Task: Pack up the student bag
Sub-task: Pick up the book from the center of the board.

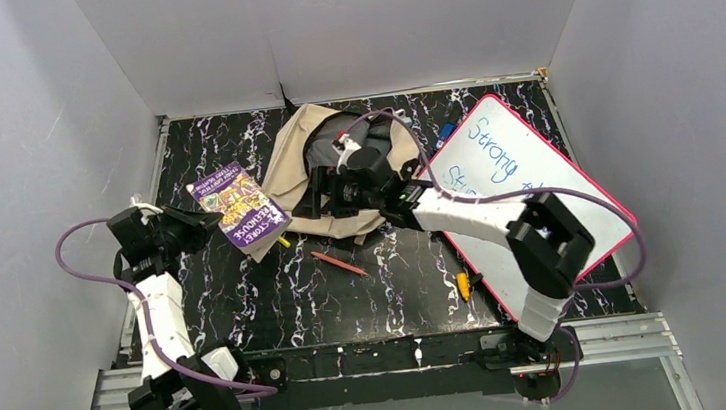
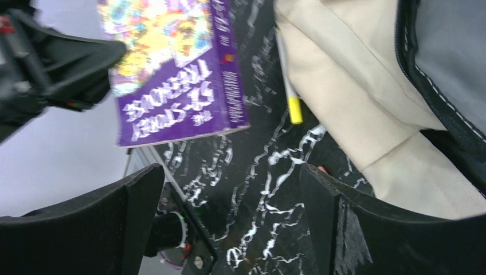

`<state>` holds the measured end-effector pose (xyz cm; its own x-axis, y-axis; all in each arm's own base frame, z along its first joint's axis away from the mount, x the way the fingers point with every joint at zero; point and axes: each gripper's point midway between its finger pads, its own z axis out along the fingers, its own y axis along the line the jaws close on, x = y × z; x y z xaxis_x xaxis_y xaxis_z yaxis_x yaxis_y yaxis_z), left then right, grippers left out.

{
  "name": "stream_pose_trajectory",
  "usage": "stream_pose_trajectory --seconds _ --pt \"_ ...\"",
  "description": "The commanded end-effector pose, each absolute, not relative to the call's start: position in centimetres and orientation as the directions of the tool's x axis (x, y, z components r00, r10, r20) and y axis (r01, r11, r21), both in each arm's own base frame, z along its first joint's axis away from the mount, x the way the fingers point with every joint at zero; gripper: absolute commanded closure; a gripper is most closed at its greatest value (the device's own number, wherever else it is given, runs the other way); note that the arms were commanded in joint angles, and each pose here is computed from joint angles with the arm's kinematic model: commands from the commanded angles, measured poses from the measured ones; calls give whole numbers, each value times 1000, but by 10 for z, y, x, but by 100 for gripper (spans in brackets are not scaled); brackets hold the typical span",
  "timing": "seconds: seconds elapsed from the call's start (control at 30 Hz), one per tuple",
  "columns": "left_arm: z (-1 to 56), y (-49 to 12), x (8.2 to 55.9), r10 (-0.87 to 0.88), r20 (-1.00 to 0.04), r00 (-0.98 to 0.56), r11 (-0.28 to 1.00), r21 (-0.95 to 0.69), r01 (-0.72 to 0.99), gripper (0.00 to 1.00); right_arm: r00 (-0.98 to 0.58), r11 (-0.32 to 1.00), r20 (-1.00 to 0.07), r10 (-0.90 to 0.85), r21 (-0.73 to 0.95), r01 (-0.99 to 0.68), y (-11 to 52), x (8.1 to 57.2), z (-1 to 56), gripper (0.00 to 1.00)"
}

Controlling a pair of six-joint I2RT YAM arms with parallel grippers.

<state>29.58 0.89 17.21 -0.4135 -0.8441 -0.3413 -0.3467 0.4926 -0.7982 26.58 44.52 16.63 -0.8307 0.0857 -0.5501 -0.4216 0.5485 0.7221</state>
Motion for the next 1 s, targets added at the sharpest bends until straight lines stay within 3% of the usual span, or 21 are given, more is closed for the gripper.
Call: stream_pose_trajectory --seconds 0.0,0.37,0.67,0.87,0.97 --pt "230 -7 303 -838 -364 -406 460 -872 -168 100 -719 443 -659 220 724 -528 429 268 255 1" --pt "298 -38 308 -857 -321 -403 338 -941 31 100 -603 396 -679 418 734 -552 391 266 324 1" --pt "314 -63 312 -849 -335 -408 316 -942 116 100 -627 421 -645 437 762 -491 410 290 323 1" --pt "316 -69 310 -842 -336 -422 310 -942 129 100 -684 353 -625 377 780 -518 437 293 317 1" --pt "316 -72 308 -840 -335 -427 308 -942 133 100 -722 297 -600 345 800 -522 448 291 308 9"
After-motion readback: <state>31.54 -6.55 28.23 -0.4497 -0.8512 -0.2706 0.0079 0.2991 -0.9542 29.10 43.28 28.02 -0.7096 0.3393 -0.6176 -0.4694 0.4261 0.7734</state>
